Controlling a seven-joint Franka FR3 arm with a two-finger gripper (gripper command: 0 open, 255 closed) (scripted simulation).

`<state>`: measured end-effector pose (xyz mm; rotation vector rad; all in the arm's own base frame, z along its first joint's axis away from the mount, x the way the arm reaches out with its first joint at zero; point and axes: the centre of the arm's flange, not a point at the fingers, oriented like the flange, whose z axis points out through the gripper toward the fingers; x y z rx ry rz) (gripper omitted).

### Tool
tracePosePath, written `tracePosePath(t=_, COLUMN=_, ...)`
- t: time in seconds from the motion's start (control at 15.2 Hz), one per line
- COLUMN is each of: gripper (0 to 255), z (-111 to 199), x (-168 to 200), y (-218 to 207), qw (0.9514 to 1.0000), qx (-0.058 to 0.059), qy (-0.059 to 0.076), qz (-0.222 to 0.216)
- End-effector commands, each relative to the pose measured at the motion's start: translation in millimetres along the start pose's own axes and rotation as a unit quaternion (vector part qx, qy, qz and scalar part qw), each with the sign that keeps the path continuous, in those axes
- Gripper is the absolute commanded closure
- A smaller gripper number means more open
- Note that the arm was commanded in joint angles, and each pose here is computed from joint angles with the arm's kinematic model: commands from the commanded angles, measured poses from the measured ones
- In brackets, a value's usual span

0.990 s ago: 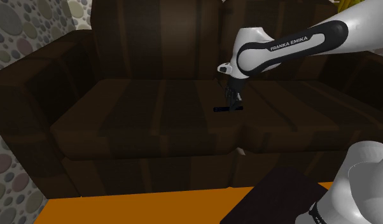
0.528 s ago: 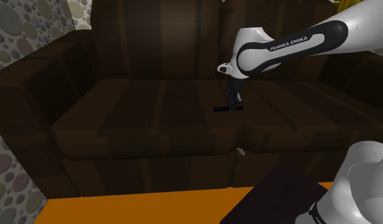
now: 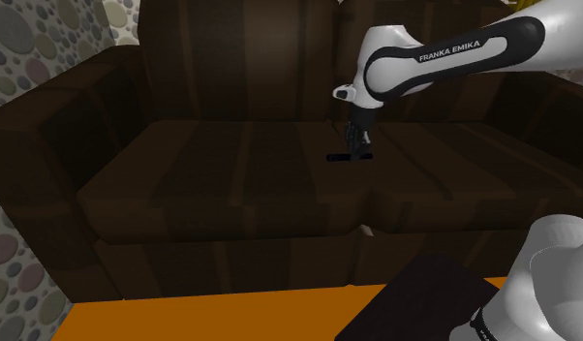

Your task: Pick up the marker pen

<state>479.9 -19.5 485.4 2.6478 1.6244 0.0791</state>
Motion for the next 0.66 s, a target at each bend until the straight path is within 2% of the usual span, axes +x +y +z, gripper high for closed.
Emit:
tracePosePath(t=0.0, gripper=255, z=-10, x=1, y=1, qw=1.0000, qx=0.000, qy=0.000, qz=0.000)
tracePosePath(t=0.46, gripper=255, z=-47, x=2, y=3, qw=1.0000, qx=0.000, qy=0.000, qz=0.000)
tracePosePath(t=0.59, gripper=255, z=-48, x=2, y=3, qw=1.0000, qx=0.000, qy=0.000, qz=0.000)
